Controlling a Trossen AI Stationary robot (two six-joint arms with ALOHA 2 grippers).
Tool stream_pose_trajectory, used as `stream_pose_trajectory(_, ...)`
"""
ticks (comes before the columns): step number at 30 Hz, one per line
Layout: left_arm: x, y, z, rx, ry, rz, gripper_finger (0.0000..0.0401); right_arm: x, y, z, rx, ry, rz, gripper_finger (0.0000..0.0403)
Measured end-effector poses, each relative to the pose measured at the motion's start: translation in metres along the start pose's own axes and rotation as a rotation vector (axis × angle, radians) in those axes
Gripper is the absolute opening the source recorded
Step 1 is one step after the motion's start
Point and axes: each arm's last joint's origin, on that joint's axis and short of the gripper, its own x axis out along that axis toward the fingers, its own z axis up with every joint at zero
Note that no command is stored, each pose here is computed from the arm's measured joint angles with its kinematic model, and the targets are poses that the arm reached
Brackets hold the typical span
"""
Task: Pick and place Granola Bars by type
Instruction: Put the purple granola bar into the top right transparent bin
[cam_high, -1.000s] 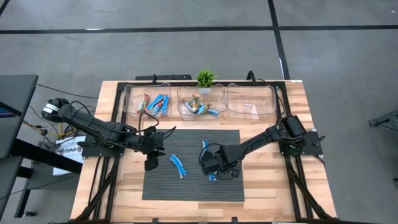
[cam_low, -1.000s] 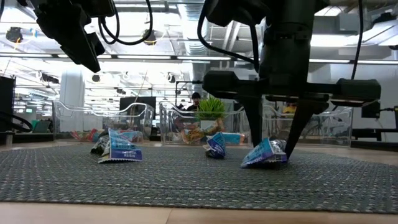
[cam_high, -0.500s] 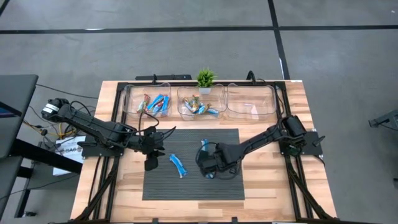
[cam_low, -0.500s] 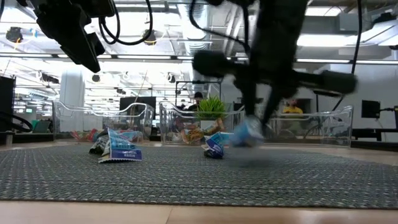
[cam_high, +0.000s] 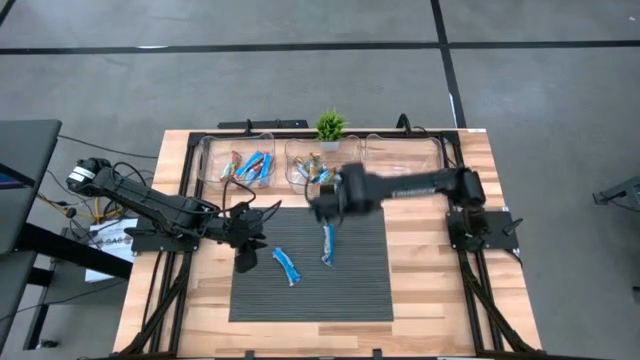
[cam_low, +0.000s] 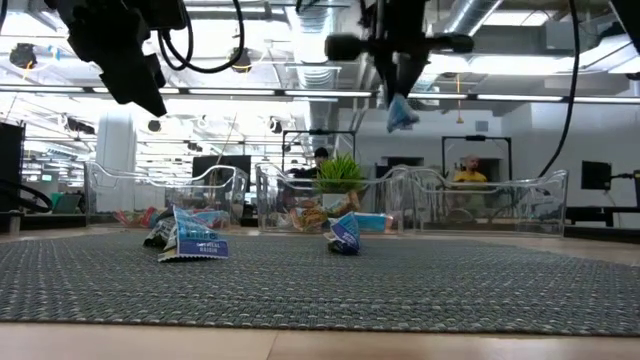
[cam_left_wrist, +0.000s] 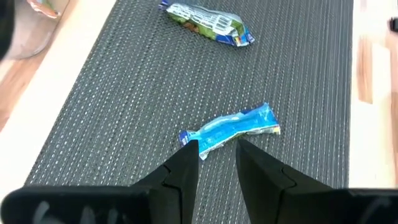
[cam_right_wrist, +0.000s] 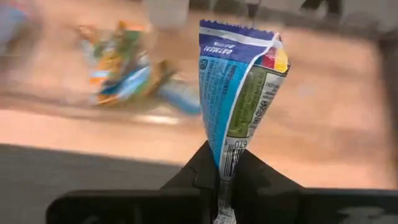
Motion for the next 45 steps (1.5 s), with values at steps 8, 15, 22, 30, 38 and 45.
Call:
stream_pose_trajectory(8,0.0,-0.001,0.003,-0.11,-0.048,0.014,0.0098,0.022,-0.041,0.071,-0.078,-0.017,-0.079,0.0017)
stream_pose_trajectory(15,0.0,0.001,0.007,-0.158,-0.086,0.027,0.0098,0.042,-0.089,0.083,-0.107,0.024,-0.19,0.0011)
stream_pose_trajectory(22,0.001,0.006,0.01,-0.185,-0.099,0.051,0.0098,0.065,-0.117,0.071,-0.11,0.066,-0.176,0.0016)
stream_pose_trajectory(30,0.002,0.012,0.013,-0.212,-0.107,0.071,0.0098,0.08,-0.127,0.077,-0.123,0.094,-0.183,0.0086)
stream_pose_trajectory(38,0.002,0.012,0.017,-0.235,-0.141,0.052,0.0098,0.082,-0.125,0.08,-0.171,0.091,-0.163,0.0172)
stream_pose_trajectory(45,0.002,0.012,0.018,-0.242,-0.153,0.056,0.0098,0.069,-0.097,0.064,-0.152,0.191,0.107,0.0214)
